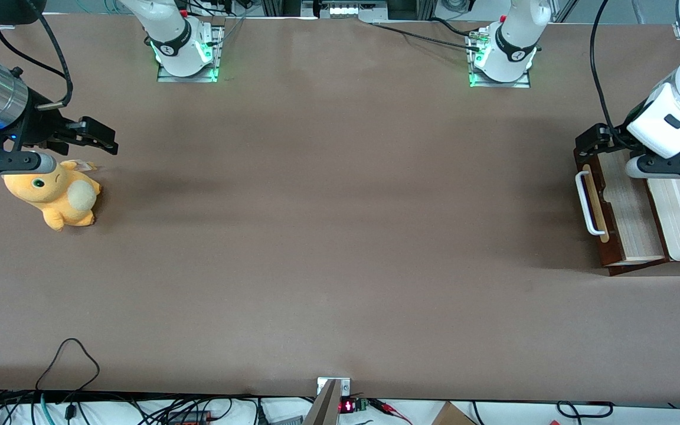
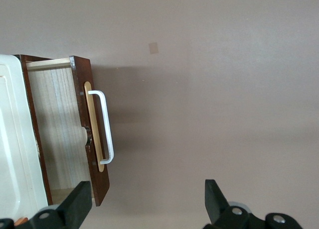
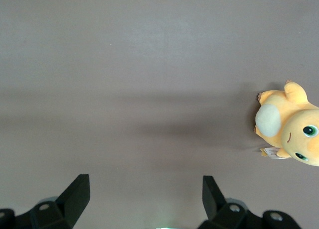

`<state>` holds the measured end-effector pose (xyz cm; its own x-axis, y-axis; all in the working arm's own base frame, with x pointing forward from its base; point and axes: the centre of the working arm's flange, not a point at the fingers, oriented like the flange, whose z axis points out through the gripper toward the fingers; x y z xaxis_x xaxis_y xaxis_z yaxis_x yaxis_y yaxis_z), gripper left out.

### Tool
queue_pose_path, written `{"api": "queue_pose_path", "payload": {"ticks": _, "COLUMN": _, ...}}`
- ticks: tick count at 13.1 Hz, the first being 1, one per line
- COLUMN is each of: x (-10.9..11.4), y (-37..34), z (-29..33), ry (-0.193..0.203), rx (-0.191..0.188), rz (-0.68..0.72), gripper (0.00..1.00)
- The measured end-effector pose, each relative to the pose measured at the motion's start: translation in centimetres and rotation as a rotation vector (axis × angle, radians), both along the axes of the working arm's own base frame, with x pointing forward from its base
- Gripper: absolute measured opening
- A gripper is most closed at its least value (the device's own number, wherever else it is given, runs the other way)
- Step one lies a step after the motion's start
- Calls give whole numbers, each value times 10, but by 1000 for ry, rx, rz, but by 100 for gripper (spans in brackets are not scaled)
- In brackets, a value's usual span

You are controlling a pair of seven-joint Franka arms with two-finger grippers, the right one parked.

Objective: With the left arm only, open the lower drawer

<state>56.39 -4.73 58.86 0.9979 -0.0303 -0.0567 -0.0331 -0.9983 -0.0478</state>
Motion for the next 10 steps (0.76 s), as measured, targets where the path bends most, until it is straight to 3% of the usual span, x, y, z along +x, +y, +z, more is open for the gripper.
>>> {"api": "queue_pose_path", "payload": {"ticks": 4, "x": 1, "y": 12, "z": 0, "ry": 6, "rx": -62, "rz": 36, "gripper": 100}}
{"api": "queue_pose_path", "payload": {"ticks": 10, "x": 1, "y": 16, "z": 1, "ry": 4, "rx": -66, "rz": 42, "gripper": 100}}
